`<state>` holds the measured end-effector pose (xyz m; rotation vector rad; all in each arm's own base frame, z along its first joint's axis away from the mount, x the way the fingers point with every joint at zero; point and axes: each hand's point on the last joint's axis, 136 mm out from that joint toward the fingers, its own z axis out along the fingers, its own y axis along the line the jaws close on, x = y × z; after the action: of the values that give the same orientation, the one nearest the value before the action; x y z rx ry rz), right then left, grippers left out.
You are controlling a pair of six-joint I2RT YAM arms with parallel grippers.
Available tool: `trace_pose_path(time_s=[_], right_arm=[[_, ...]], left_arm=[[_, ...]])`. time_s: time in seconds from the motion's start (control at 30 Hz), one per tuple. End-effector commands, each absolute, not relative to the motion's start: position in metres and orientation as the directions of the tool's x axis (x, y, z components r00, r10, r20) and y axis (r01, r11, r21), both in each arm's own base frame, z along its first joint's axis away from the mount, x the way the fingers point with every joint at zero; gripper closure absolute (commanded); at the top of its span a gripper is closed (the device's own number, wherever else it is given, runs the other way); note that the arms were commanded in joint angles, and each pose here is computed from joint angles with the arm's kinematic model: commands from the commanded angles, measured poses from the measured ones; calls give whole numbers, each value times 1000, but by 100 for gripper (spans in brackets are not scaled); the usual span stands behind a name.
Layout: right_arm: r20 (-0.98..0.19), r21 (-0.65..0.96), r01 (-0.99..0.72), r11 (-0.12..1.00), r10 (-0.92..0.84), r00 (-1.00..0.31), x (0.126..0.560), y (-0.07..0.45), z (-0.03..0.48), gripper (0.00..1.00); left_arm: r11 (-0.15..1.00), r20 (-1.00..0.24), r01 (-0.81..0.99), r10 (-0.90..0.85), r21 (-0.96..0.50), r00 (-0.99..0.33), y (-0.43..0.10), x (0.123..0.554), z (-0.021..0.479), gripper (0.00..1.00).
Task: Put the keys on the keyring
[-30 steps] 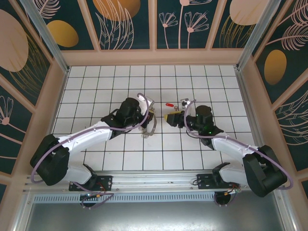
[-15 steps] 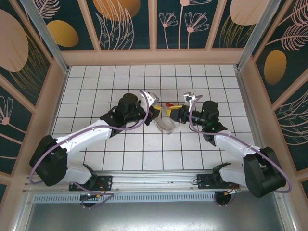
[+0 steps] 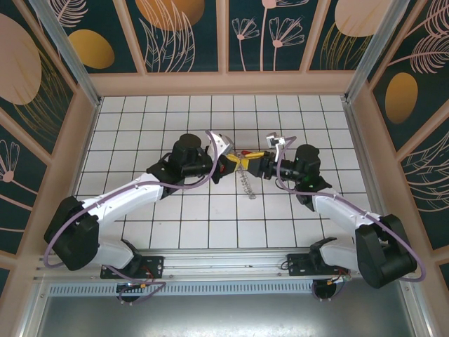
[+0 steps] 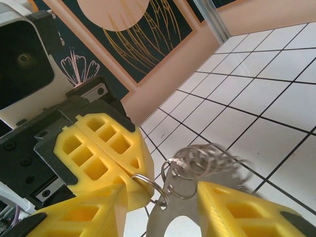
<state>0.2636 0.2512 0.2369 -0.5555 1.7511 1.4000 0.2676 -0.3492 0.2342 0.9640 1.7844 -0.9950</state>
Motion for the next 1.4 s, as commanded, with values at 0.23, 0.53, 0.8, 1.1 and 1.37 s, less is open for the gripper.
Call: trace_pose_path(time_s=[0.23,0.53,0.8,1.1,1.37], right_arm=[[-850,527,-823,213,147,-506,260,255,268,72],[-850,527,-829,187,105,-516,250,255,261,77],[-844,536,-824,185,101,-527,248,254,255,81],[-841,540,-823,175,93,-533,246,254,253,89],[-836,548,-820,165,82,-542,244,255,250,100]], left_arm=[[296,-946,928,160,-226,-281,-360,266,260,100],[278,-949,931,135,-238,-283,-359,267,267,100],[269,-949,930,121,-249,-290,-356,268,271,100],[264,-948,929,118,-257,-296,-357,268,271,100],[262,-947,929,118,-261,-299,-358,269,269,100]])
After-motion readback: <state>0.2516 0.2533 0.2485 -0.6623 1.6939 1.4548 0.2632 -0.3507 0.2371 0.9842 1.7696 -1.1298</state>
